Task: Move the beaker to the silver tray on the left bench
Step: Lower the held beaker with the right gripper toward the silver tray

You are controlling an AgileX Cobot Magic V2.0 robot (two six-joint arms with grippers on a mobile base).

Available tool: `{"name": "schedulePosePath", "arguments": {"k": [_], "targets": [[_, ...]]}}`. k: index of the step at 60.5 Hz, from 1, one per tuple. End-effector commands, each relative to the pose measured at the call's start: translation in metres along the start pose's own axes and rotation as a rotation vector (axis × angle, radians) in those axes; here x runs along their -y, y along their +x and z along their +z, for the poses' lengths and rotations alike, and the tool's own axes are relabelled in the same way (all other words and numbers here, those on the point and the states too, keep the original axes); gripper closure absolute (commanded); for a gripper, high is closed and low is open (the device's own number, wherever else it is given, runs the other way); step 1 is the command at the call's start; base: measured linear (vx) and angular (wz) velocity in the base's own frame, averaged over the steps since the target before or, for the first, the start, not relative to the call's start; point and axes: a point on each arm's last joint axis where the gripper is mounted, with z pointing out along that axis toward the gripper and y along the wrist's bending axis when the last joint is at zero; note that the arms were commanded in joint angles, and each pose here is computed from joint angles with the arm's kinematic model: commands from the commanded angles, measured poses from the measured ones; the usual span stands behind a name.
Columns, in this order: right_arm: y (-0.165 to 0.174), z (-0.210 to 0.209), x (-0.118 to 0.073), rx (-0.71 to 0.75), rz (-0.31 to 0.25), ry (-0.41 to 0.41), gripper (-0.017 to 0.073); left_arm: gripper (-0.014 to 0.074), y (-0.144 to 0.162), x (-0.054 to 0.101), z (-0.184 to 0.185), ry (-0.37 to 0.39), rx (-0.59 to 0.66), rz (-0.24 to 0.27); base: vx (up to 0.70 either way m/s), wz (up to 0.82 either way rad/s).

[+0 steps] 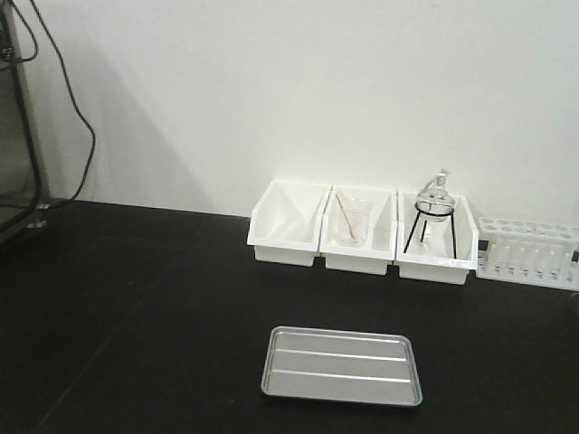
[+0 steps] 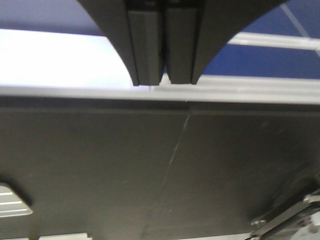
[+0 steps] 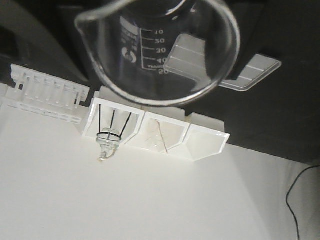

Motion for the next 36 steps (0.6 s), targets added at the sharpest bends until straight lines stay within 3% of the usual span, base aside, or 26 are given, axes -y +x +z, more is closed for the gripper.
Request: {"name": "schedulePosePath", "arguments": {"k": [1,36], "targets": [[-0.0151,-0.0012,-0.0008,0.087,-0.018,-0.013,0.0571,0.0592,-0.0008,0.0009,0.0016,0.009,0.063,-0.002,0.33,-0.31],[-0.0151,-0.0012,-0.0008,0.087,-0.018,-0.013,0.0571,0.0592,-0.0008,0.0009,0.0016,0.009,0.063,-0.002,0.2,-0.25]]}}
